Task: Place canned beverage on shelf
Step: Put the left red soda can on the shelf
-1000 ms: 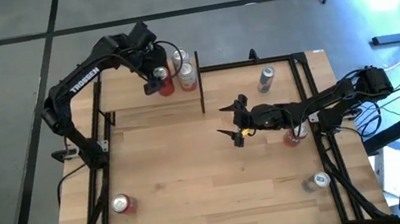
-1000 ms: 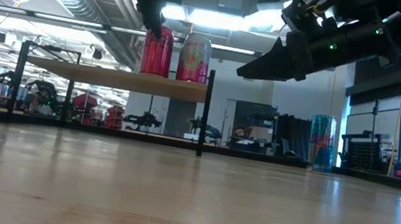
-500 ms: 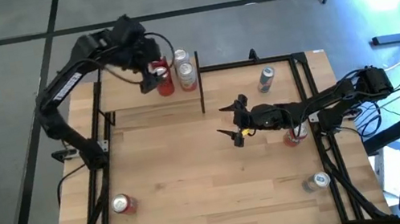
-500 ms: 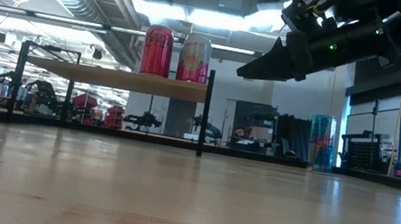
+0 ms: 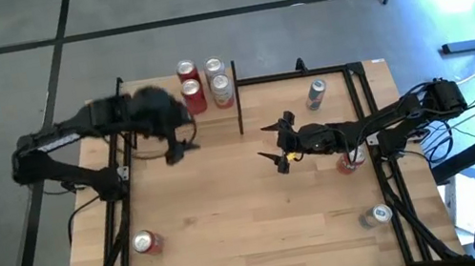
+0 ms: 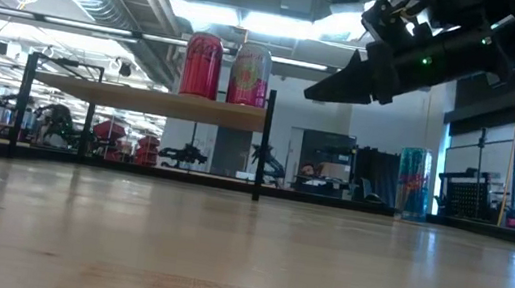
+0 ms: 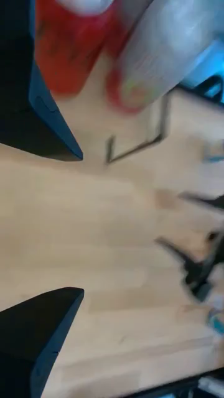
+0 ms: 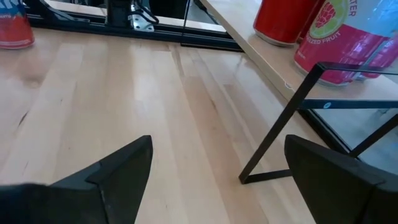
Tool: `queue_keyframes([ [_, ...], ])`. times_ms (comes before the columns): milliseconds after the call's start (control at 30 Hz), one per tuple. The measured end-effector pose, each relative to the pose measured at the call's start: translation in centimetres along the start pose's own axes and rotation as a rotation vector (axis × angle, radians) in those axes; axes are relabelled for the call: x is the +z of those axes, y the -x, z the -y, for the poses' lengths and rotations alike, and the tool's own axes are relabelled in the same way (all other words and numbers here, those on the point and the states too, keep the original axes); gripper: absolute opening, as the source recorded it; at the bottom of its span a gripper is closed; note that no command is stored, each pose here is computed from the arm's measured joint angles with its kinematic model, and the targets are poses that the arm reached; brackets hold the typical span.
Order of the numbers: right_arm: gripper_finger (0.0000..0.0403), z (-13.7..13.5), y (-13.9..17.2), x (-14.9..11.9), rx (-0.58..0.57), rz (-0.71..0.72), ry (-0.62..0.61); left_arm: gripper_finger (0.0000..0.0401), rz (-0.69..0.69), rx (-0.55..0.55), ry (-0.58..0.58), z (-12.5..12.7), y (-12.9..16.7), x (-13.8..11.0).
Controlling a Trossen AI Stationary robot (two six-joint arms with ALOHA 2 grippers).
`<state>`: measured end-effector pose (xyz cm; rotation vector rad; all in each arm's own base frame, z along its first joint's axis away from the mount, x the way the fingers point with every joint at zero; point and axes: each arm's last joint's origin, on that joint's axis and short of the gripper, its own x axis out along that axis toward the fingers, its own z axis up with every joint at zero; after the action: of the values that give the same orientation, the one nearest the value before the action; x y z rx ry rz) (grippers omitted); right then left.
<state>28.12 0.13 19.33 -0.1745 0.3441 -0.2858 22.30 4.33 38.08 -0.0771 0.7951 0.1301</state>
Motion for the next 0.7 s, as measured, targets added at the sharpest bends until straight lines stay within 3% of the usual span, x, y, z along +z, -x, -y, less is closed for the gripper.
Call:
queue_keyframes([
  [267, 0.0351, -0.3, 0.0, 0.1, 0.089, 0.018, -0.005, 0.0322, -0.13, -0.07, 0.153, 3.7, -2.9, -4.3],
  [567, 0.0351, -1.1, 0.2, -0.1, 0.241, 0.006, -0.039, 0.0322, -0.202, 0.01, 0.249, 7.6, -5.2, -5.5],
  [700, 0.0351, -2.4, 0.6, -0.1, 0.281, 0.013, 0.004, 0.0322, -0.243, 0.033, 0.296, 9.4, -5.6, -6.2],
])
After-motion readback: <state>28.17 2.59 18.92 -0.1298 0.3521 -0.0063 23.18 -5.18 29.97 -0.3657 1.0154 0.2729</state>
